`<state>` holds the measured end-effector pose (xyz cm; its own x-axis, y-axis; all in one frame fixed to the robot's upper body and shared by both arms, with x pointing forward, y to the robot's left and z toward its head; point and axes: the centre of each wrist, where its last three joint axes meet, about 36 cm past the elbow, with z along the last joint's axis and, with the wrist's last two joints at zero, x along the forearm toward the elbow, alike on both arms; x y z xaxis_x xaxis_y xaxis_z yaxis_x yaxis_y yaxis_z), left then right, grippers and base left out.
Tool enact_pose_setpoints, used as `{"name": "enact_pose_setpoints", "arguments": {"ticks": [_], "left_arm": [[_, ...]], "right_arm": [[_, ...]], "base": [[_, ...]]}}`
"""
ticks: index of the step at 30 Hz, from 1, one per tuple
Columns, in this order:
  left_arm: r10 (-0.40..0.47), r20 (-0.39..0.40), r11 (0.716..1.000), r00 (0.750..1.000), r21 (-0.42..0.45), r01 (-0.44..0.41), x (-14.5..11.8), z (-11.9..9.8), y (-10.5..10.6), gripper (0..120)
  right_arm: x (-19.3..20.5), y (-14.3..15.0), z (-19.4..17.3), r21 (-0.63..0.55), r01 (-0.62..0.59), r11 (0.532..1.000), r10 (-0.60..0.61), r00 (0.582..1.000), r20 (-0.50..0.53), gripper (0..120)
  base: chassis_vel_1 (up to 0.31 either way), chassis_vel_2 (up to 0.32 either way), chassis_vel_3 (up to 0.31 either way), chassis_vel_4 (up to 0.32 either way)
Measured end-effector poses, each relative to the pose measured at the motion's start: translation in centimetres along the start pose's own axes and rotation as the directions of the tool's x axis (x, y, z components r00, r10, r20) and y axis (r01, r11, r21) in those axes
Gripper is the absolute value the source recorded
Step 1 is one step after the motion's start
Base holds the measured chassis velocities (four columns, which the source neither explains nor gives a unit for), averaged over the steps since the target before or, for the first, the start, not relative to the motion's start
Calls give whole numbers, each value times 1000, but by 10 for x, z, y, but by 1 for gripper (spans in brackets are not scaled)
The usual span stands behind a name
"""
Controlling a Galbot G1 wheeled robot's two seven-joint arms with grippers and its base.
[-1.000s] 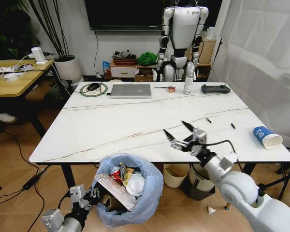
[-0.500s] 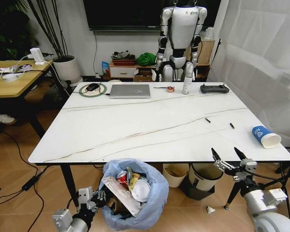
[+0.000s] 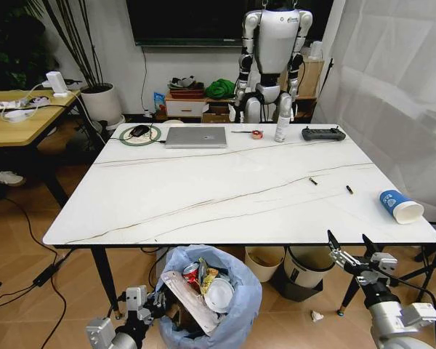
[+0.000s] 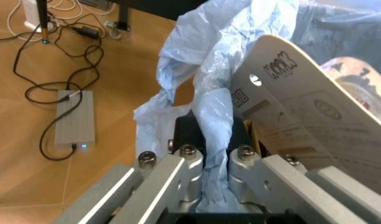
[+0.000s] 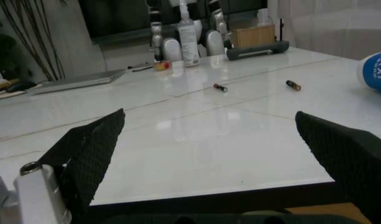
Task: Pick up the trash bin and place the trash from the table into it.
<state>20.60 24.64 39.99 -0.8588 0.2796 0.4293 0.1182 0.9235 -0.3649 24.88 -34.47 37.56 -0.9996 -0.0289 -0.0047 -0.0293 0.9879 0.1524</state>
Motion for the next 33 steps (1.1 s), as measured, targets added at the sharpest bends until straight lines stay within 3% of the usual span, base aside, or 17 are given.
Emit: {"name": "enact_pose_setpoints", "arguments": {"ticks": [33], "left_arm": [[5, -2, 1000, 1000, 4, -5, -2, 2, -5, 0]], "right_arm": [[-7, -14, 2, -6, 17, 1000, -17, 1000, 5, 100]], "base": [[-50, -48, 50, 53]]}}
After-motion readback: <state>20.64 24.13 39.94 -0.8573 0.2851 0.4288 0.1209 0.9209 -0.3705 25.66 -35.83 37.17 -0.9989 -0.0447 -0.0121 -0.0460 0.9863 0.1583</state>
